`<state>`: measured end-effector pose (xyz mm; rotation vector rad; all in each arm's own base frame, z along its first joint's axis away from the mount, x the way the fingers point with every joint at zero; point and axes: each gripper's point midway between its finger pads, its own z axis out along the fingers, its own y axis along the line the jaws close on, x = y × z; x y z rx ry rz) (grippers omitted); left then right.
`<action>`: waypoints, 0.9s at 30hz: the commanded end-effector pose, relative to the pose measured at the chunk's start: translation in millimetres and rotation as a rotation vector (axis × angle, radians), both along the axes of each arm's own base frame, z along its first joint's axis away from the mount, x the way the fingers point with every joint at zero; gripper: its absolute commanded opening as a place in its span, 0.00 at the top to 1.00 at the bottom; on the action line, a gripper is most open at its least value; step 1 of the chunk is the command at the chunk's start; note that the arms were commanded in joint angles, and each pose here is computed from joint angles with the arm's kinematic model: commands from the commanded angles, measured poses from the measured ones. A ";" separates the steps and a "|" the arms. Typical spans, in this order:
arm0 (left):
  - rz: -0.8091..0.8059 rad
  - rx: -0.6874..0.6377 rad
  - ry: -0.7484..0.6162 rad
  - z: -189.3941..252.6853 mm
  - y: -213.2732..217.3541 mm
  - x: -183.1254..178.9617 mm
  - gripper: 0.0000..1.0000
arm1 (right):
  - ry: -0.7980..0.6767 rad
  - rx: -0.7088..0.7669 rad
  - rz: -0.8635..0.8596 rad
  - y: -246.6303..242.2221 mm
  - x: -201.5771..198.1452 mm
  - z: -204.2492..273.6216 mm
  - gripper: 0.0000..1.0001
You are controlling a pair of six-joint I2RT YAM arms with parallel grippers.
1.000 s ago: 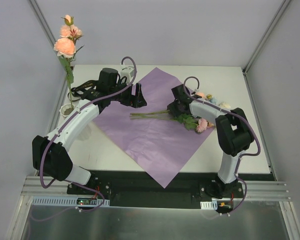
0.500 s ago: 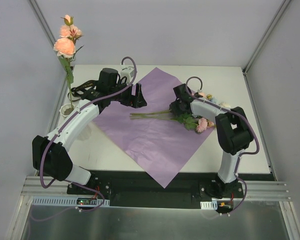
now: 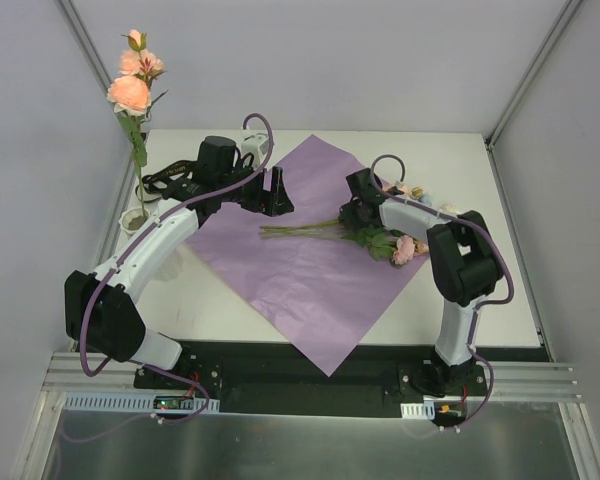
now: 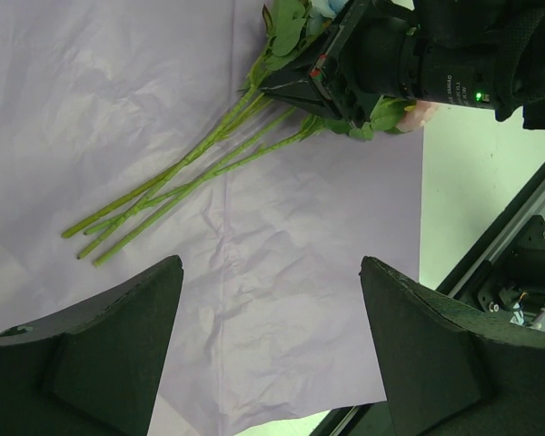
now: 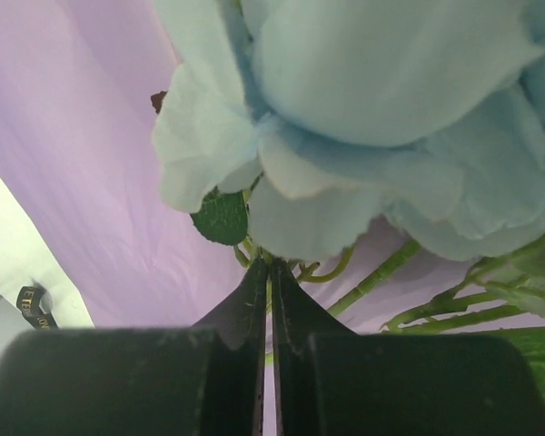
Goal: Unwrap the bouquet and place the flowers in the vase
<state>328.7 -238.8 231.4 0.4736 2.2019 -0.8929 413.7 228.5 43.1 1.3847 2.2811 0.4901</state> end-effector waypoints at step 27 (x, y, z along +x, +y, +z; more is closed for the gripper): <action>-0.040 -0.035 -0.067 20.2 -4.9 -5.3 0.21 | -0.365 0.070 0.108 -20.8 -37.0 146.8 0.99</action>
